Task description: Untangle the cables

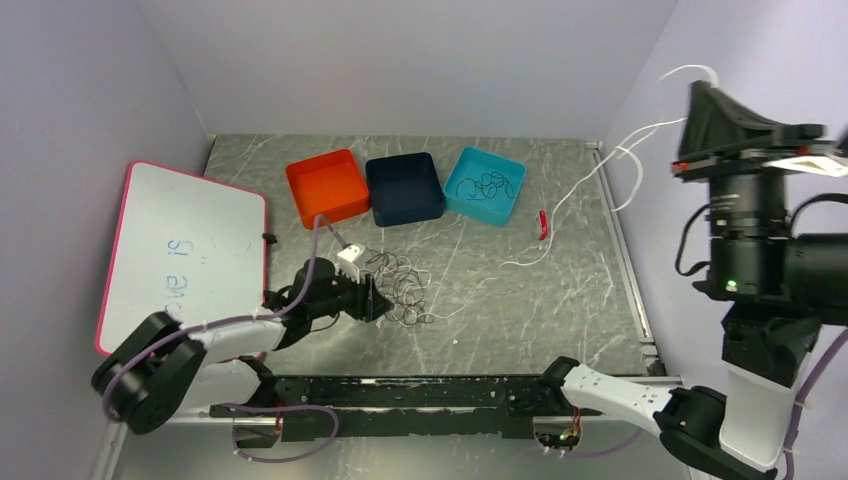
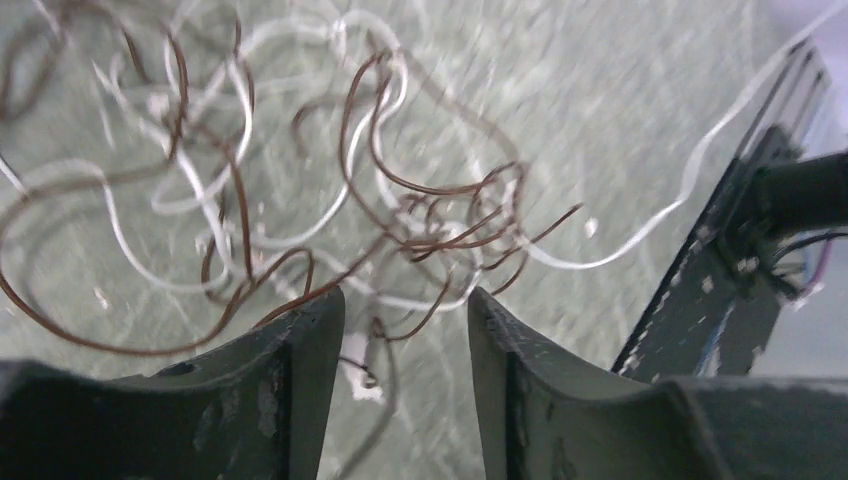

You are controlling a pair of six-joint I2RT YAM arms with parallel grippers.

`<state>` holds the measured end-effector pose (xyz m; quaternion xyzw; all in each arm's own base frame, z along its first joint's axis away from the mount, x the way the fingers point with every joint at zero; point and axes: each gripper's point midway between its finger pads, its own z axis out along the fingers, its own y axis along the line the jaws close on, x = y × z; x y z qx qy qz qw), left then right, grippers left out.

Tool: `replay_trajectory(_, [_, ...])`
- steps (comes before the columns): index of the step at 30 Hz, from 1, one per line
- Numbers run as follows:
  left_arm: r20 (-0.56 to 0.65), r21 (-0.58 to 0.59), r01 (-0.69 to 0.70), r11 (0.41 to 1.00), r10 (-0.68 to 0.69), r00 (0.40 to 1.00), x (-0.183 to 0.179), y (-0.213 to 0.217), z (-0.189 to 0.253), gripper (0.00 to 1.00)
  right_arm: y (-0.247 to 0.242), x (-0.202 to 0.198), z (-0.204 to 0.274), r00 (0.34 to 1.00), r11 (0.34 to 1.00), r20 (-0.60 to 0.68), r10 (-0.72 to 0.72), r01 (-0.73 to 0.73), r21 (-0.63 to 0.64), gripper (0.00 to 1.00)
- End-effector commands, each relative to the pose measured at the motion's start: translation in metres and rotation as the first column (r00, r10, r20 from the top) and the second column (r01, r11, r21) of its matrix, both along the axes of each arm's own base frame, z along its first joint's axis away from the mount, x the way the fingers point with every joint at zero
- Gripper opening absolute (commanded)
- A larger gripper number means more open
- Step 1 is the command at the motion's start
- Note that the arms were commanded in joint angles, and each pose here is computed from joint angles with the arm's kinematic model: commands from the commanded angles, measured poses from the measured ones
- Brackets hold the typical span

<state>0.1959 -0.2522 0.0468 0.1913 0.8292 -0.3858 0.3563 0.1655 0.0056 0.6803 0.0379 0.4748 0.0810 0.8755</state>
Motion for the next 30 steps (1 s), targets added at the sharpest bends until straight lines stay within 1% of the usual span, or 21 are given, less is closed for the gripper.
replay_trajectory(1, [0.117,-0.011,-0.032,0.999,0.034,0.993,0.016,0.001,0.046,0.57,0.045,0.022,-0.039,0.982,0.989,-0.126,0.138,-0.143,-0.037,0.0])
replay_trajectory(4, [0.172,0.02,-0.052,0.998,0.048,0.984,0.019,0.01,0.063,0.6,0.054,0.029,-0.054,0.975,0.987,-0.162,0.15,-0.158,-0.039,0.0])
replay_trajectory(6, [0.2,0.022,-0.074,0.997,0.068,0.978,0.022,0.014,0.075,0.61,0.058,0.037,-0.069,0.967,0.988,-0.217,0.138,-0.151,-0.045,0.0])
replay_trajectory(9, [0.227,0.025,-0.1,0.995,0.092,0.969,0.027,0.018,0.089,0.61,0.058,0.05,-0.106,0.937,0.994,-0.341,0.08,-0.102,-0.047,0.0])
replay_trajectory(11, [0.233,0.037,-0.118,0.992,0.106,0.967,0.032,0.019,0.093,0.6,0.054,0.059,-0.14,0.897,0.999,-0.441,0.023,-0.042,-0.033,0.0])
replay_trajectory(14, [0.227,0.054,-0.144,0.988,0.128,0.965,0.04,0.018,0.093,0.59,0.053,0.063,-0.194,0.82,1.0,-0.572,-0.021,0.012,-0.018,0.0])
replay_trajectory(19, [0.181,0.078,-0.148,0.986,0.132,0.975,0.052,0.007,0.079,0.58,0.065,0.062,-0.287,0.674,0.999,-0.739,-0.006,0.042,0.03,0.0])
replay_trajectory(21, [0.168,0.082,-0.133,0.988,0.118,0.979,0.056,0.001,0.077,0.58,0.065,0.061,-0.32,0.609,0.997,-0.792,-0.029,0.072,0.02,0.0])
replay_trajectory(23, [0.162,0.086,-0.127,0.988,0.112,0.98,0.059,-0.003,0.076,0.58,0.069,0.06,-0.35,0.536,0.997,-0.842,-0.06,0.08,-0.02,0.0])
replay_trajectory(27, [0.153,0.097,-0.121,0.988,0.105,0.983,0.063,-0.007,0.072,0.6,0.096,0.06,-0.394,0.42,1.0,-0.907,-0.02,-0.01,-0.027,0.0])
replay_trajectory(30, [0.142,0.111,-0.101,0.989,0.085,0.986,0.065,-0.012,0.066,0.62,0.121,0.057,-0.436,0.294,0.991,-0.956,-0.005,-0.124,-0.044,0.0])
